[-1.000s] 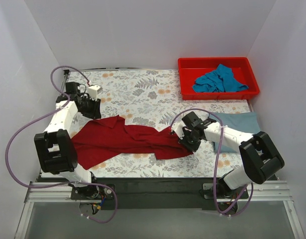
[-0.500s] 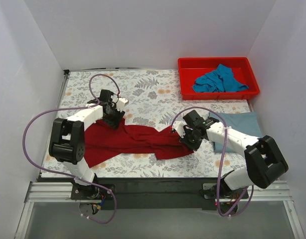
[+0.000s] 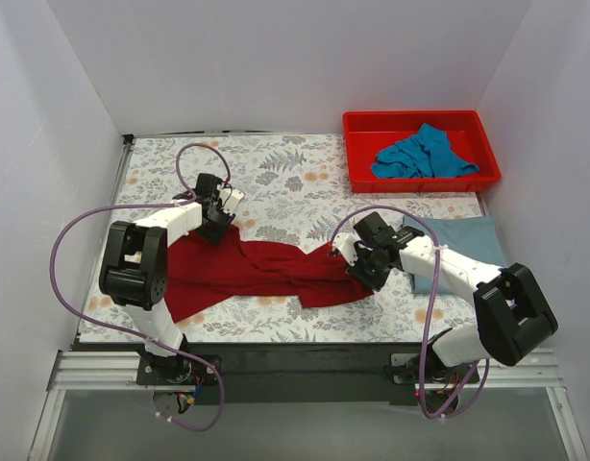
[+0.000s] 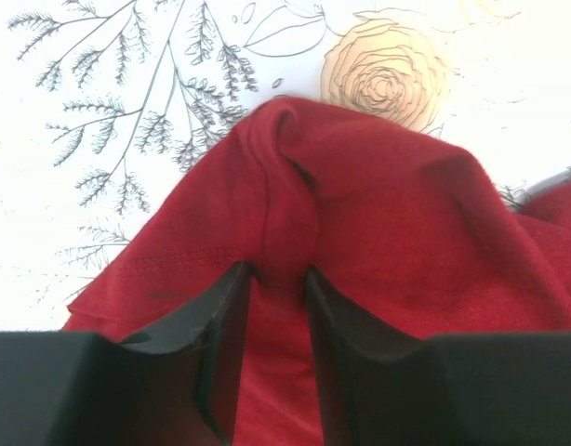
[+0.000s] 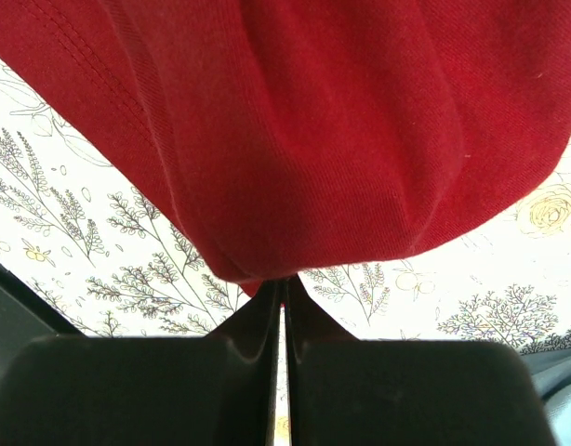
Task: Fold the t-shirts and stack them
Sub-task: Flatten the tshirt out
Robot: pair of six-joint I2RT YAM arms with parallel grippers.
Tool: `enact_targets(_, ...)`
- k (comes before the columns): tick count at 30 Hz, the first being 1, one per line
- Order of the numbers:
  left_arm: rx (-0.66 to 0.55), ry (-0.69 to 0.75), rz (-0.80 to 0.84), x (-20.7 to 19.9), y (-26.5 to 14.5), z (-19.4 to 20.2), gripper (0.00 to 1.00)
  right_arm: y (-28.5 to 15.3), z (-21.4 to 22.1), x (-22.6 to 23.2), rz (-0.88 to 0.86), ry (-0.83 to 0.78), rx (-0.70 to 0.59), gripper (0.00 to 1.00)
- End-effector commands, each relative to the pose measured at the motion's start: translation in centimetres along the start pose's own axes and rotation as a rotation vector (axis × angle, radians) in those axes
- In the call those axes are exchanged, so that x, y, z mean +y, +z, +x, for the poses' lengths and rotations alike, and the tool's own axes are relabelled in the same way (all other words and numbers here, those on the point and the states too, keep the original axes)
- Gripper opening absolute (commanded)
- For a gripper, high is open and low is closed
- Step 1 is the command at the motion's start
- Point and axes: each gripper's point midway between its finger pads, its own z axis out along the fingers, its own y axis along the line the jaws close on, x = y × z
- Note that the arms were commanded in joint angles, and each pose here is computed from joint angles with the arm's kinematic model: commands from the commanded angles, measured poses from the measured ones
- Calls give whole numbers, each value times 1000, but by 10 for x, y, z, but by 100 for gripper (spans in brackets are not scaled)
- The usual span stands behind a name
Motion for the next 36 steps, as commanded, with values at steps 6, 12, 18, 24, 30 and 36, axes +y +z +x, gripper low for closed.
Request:
enact_targets(6, -129, -15, -122, 35, -38, -35, 0, -35, -36, -3, 21, -14, -130, 1)
enact_targets(12, -298, -121, -252, 102, -104, -68, 0, -106, -95, -34, 51, 39, -390, 1)
enact_targets(18, -494, -252, -395, 182, -183, -90, 0, -215, -178, -62, 157, -22, -687, 1)
enact_targets(24, -768, -323, -614, 235, -291, -100, 0, -325, -221, -100, 388, 48, -969, 1)
enact_targets(30, -1010, -347, -795, 243, -403, -96, 0, -437, -227, -98, 637, 33, -1258, 1)
enact_targets(36, -1277, -391, -1007, 226, -523, -74, 0, -510, -214, -67, 714, 13, -1444, 1)
